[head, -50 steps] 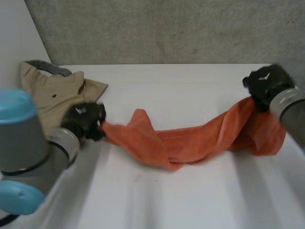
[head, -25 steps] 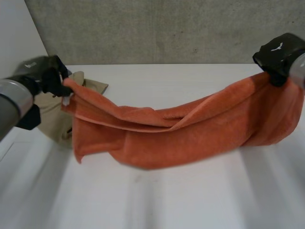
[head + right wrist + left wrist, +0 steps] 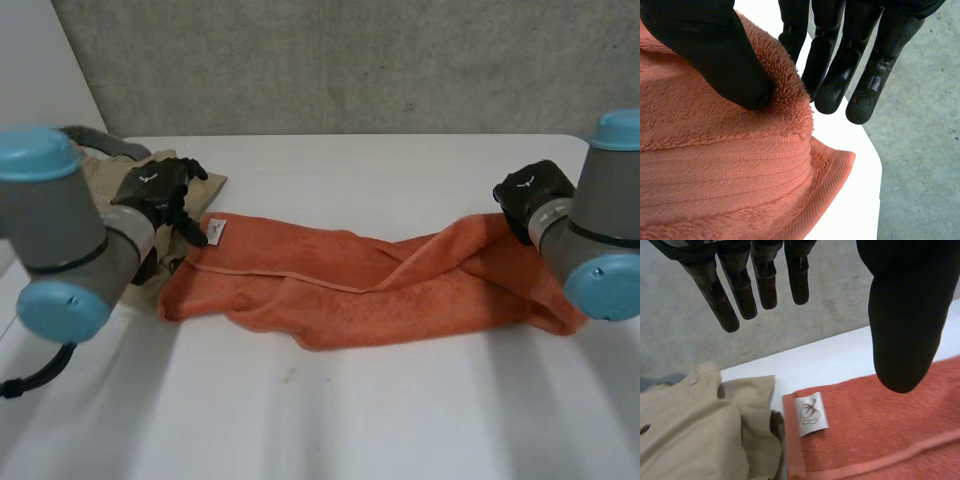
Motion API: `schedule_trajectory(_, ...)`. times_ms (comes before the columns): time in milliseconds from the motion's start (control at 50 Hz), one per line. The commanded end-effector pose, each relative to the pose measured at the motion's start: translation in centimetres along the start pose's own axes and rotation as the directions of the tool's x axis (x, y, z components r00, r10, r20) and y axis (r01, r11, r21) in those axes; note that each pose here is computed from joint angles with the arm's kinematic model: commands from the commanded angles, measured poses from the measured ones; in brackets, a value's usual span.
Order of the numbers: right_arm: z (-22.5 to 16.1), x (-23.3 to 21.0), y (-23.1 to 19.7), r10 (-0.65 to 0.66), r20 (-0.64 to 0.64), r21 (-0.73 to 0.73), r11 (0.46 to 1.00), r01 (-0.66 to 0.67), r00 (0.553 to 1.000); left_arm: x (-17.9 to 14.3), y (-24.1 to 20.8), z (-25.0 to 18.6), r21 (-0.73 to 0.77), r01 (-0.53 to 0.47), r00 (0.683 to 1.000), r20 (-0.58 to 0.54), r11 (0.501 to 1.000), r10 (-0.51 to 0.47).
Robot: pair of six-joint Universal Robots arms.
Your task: Fold the laundry.
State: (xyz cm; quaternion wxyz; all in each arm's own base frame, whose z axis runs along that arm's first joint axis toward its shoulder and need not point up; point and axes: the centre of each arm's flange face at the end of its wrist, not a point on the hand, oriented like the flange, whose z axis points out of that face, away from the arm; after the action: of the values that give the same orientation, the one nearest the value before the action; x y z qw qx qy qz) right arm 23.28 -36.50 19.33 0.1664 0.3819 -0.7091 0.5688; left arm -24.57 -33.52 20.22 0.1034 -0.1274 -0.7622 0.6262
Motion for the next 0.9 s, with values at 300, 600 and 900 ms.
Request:
schedule_trajectory(300,-1.5,-1.0,0.7,-0.002,0.053,0.017,1.000,0.001,0.999,1.1,4.6,-1.4,0.035,-0.382,0.912,-0.149,0.924,0.382)
schedule_trajectory(600,-1.9,-2.1,1.6,0.000,0.096,-0.004,1.000,0.001,0.995,1.1,6.7,4.4,0.012,-0.380,0.906,-0.195,0.925,0.375)
schedule_trajectory(900,-1.8,-2.2,1.9,-0.001,0.094,-0.001,1.000,0.001,0.996,1.3,7.5,5.7,-0.029,-0.388,0.902,-0.219,0.921,0.372)
